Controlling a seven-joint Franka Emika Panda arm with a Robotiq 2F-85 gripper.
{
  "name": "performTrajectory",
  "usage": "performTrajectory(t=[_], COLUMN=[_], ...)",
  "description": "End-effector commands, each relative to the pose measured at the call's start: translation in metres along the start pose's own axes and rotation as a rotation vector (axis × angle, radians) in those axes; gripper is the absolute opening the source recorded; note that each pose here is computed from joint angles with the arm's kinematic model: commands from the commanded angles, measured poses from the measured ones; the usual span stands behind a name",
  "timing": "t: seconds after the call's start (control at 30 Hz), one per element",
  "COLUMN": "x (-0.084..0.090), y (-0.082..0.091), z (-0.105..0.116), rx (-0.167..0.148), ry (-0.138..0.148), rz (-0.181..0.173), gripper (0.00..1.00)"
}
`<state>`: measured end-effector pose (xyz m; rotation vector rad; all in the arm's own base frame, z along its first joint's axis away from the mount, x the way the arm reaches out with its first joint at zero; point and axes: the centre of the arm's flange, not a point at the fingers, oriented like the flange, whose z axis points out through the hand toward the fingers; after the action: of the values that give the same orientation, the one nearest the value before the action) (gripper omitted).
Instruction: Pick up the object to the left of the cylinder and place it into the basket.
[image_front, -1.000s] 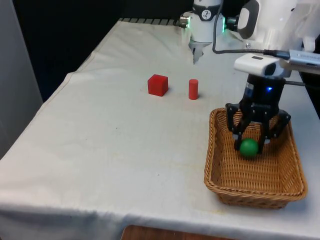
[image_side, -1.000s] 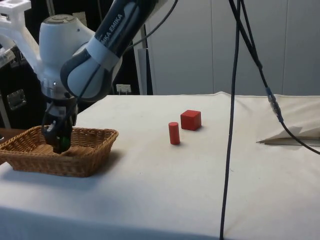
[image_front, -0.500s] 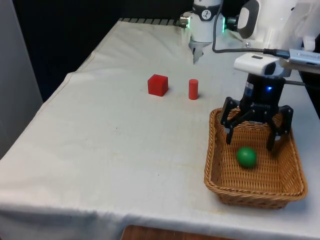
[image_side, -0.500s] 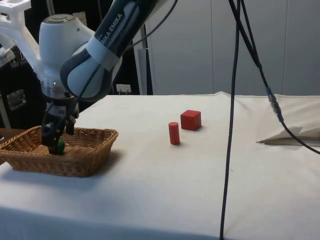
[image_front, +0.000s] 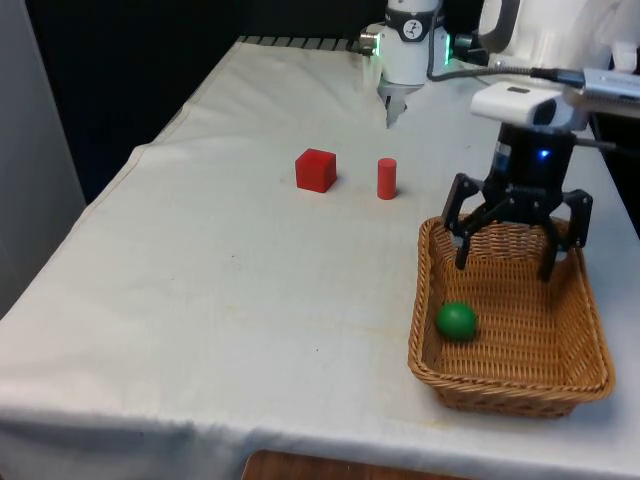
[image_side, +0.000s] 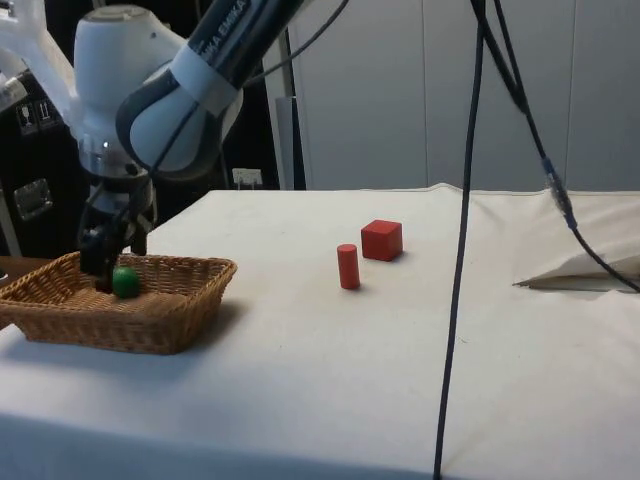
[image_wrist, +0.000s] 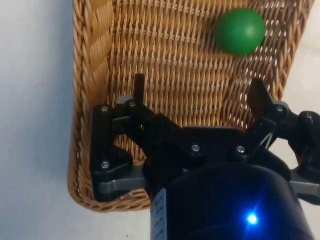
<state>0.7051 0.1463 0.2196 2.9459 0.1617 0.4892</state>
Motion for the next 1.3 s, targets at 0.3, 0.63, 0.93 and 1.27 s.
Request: performTrajectory(t=[0.3, 0.63, 0.93, 1.27], x=[-0.011, -0.024, -0.036, -0.045], y=[0.004, 0.006, 0.009, 0.008], z=[-0.031, -0.06, -0.077, -0.082], rx=[-0.001, 0.006, 0.009, 0.0], ry=[-0.002, -0.006, -0.012, -0.057], rz=[-0.005, -0.016, -0.026, -0.048], gripper=[1.0, 1.0, 1.0, 1.0])
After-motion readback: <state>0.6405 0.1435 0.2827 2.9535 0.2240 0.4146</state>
